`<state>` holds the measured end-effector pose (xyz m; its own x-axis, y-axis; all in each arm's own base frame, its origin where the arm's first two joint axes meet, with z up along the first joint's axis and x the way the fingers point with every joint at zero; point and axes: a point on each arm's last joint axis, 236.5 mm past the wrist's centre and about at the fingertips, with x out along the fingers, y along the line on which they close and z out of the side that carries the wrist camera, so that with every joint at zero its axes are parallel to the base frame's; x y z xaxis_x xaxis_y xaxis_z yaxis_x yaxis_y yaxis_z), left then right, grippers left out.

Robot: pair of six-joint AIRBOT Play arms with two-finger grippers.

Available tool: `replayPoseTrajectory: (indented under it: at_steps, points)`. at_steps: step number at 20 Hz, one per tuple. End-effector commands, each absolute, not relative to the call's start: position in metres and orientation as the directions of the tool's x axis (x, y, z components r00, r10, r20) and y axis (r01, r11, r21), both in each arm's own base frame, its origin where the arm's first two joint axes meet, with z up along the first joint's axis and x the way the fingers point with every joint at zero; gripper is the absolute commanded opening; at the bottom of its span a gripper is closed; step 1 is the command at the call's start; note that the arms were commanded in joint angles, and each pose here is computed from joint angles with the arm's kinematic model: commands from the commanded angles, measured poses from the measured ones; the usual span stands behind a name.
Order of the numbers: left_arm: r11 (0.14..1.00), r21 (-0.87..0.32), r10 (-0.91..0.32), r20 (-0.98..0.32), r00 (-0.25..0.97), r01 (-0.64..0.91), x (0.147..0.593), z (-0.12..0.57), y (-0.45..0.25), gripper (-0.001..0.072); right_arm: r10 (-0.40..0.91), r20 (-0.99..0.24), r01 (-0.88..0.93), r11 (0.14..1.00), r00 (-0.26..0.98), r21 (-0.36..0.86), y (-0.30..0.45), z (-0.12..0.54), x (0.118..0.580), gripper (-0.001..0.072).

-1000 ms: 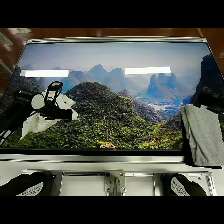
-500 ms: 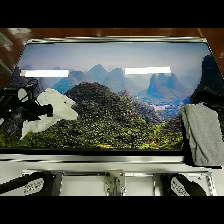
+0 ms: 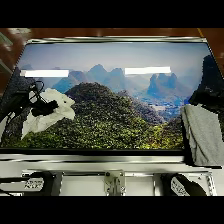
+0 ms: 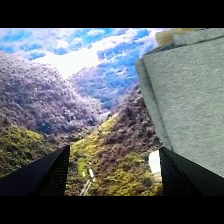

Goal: Fold the shirts.

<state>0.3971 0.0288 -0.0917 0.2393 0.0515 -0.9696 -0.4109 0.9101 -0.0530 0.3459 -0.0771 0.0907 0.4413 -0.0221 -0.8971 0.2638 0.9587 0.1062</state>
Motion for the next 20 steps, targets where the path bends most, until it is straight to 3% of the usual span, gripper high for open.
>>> replayPoseTrajectory:
  at_steps: [1, 3, 6, 9, 11, 15, 19, 20]
  points:
    - [0.901, -0.138, 0.003, -0.947, 0.323, -0.412, 0.418, -0.081, 0.016, 0.0032, 0.006, -0.903, 0.259, 0.957, 0.430, 0.130, -0.070, 0.089, 0.343, 0.0667]
    - [0.927, -0.186, -0.028, -0.901, 0.433, -0.327, 0.439, -0.041, -0.007, 0.0032, 0.010, -0.908, 0.253, 0.959, 0.420, 0.127, -0.070, 0.088, 0.341, 0.0596]
    - [0.970, -0.238, -0.153, -0.763, 0.627, -0.053, 0.453, 0.066, -0.081, 0.0032, 0.006, -0.905, 0.209, 0.972, 0.425, 0.105, -0.070, 0.089, 0.342, 0.0598]
    - [0.889, -0.363, -0.446, -0.556, 0.701, 0.279, 0.402, 0.183, -0.193, 0.0032, -0.008, -0.907, 0.111, 0.993, 0.421, 0.042, -0.072, 0.101, 0.336, 0.0599]
    - [0.816, -0.405, -0.575, -0.493, 0.653, 0.413, 0.357, 0.213, -0.248, 0.0032, -0.016, -0.882, 0.105, 0.994, 0.471, 0.038, -0.071, 0.126, 0.336, 0.0599]
    - [0.716, -0.477, -0.696, -0.545, 0.467, 0.510, 0.296, 0.174, -0.342, 0.0032, -0.035, -0.835, 0.100, 0.995, 0.550, 0.024, -0.063, 0.172, 0.315, 0.0636]
    - [0.695, -0.532, -0.708, -0.624, 0.331, 0.484, 0.275, 0.082, -0.421, 0.0036, -0.016, -0.869, 0.089, 0.995, 0.495, 0.033, -0.054, 0.171, 0.287, 0.0636]
    - [0.704, -0.556, -0.702, -0.640, 0.314, 0.441, 0.280, 0.061, -0.429, 0.0195, -0.011, -0.870, 0.088, 0.995, 0.493, 0.037, -0.053, 0.169, 0.287, 0.0636]
